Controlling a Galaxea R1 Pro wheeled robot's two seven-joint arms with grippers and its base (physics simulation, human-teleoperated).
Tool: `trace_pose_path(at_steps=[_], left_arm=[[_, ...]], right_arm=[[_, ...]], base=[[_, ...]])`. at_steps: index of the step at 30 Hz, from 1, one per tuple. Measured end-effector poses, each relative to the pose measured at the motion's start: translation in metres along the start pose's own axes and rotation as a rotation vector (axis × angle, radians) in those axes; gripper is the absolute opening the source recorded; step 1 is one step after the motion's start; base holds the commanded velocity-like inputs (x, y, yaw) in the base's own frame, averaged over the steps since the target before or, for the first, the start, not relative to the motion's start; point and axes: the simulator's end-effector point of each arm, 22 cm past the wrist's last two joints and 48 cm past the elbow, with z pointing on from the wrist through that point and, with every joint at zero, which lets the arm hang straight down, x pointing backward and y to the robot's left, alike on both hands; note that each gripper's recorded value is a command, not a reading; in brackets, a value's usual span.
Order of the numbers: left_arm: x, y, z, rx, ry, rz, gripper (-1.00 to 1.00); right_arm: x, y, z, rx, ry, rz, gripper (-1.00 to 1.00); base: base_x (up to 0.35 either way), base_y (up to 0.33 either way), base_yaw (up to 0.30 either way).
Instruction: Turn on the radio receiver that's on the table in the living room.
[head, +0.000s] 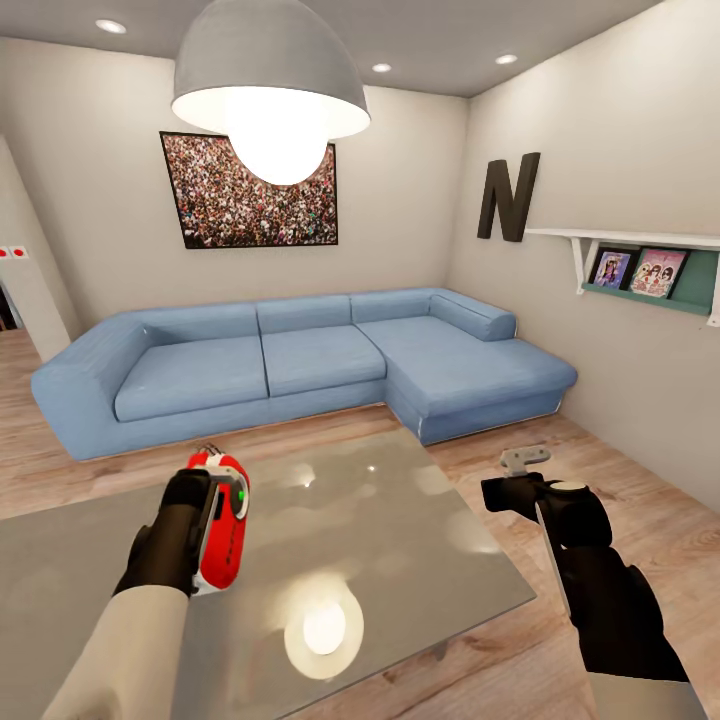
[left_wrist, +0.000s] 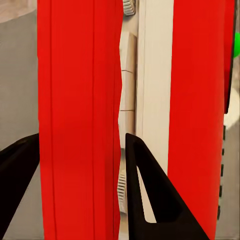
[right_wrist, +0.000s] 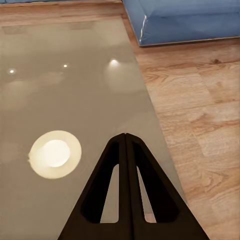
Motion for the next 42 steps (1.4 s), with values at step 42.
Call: trace_pose_path(at_steps=[42], left_arm=[[0.030,0.004,0.025,0.092,0.089,0.035,-1.00]], right_arm=[[-0.001,0.008,0.000,-0.014,-0.001,0.007,-1.00]], base=[[0.000,0.000,0.000]])
